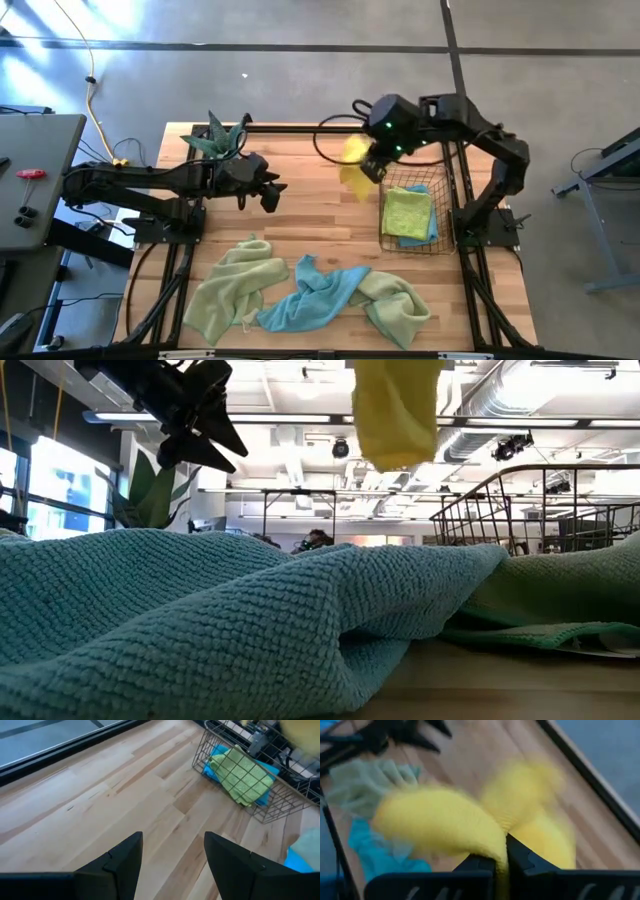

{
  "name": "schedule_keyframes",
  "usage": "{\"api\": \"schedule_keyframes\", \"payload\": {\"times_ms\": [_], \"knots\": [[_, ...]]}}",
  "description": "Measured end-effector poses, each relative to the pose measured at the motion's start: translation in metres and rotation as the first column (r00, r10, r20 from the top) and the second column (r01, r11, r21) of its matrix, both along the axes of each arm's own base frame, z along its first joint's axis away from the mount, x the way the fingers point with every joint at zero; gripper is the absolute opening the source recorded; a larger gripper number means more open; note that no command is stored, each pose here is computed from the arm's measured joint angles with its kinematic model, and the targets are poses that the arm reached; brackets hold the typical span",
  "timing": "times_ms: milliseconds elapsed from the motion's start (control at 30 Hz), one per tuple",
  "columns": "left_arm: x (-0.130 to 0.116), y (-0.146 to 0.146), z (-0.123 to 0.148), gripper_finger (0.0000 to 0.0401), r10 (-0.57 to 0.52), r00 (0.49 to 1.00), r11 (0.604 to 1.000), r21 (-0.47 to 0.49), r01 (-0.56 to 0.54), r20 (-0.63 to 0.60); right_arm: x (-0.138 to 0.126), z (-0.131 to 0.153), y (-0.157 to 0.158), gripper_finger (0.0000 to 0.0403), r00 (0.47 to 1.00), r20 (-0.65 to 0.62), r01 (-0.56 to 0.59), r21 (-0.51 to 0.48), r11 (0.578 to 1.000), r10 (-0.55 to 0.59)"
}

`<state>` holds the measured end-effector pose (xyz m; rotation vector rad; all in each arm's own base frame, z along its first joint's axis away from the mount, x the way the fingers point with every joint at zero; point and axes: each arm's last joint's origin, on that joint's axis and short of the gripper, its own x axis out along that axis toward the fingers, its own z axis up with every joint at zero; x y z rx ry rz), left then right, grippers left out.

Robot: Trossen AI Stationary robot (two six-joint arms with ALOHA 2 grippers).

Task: Fold microfiber towels
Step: Stack the folded yellow microfiber cloth into the wire basket

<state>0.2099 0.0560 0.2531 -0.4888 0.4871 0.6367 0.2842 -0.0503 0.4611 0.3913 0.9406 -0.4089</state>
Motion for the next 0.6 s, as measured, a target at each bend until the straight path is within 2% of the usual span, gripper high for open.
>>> {"api": "schedule_keyframes", "payload": {"times_ms": [67, 133, 267, 433, 600], "knots": [[0.000, 0.000, 0.000, 0.0202, -0.002, 1.000, 1.000, 0.004, 0.002, 0.002, -0.004, -0.004, 0.001, 0.0000, 0.997, -0.068, 0.022, -0.008, 1.000, -0.022], [0.000, 0.001, 0.000, 0.0202, 0.001, 1.000, 1.000, 0.004, -0.001, 0.001, 0.000, -0.004, 0.000, 0.0000, 0.999, -0.041, 0.032, -0.027, 0.999, -0.033], [0.000, 0.001, 0.000, 0.0202, 0.001, 1.000, 1.000, 0.004, -0.001, 0.002, -0.006, 0.000, 0.002, 0.0000, 0.998, -0.028, 0.050, -0.003, 0.999, -0.050], [0.000, 0.001, 0.000, 0.0202, 0.003, 1.000, 1.000, 0.000, -0.003, 0.004, -0.006, 0.000, 0.004, 0.0000, 1.000, -0.012, 0.011, 0.114, 0.993, -0.009], [0.000, 0.001, 0.000, 0.0202, 0.008, 1.000, 1.000, -0.012, -0.008, 0.011, -0.005, 0.000, 0.011, 0.0000, 0.999, 0.008, -0.046, 0.241, 0.969, 0.045]]}}
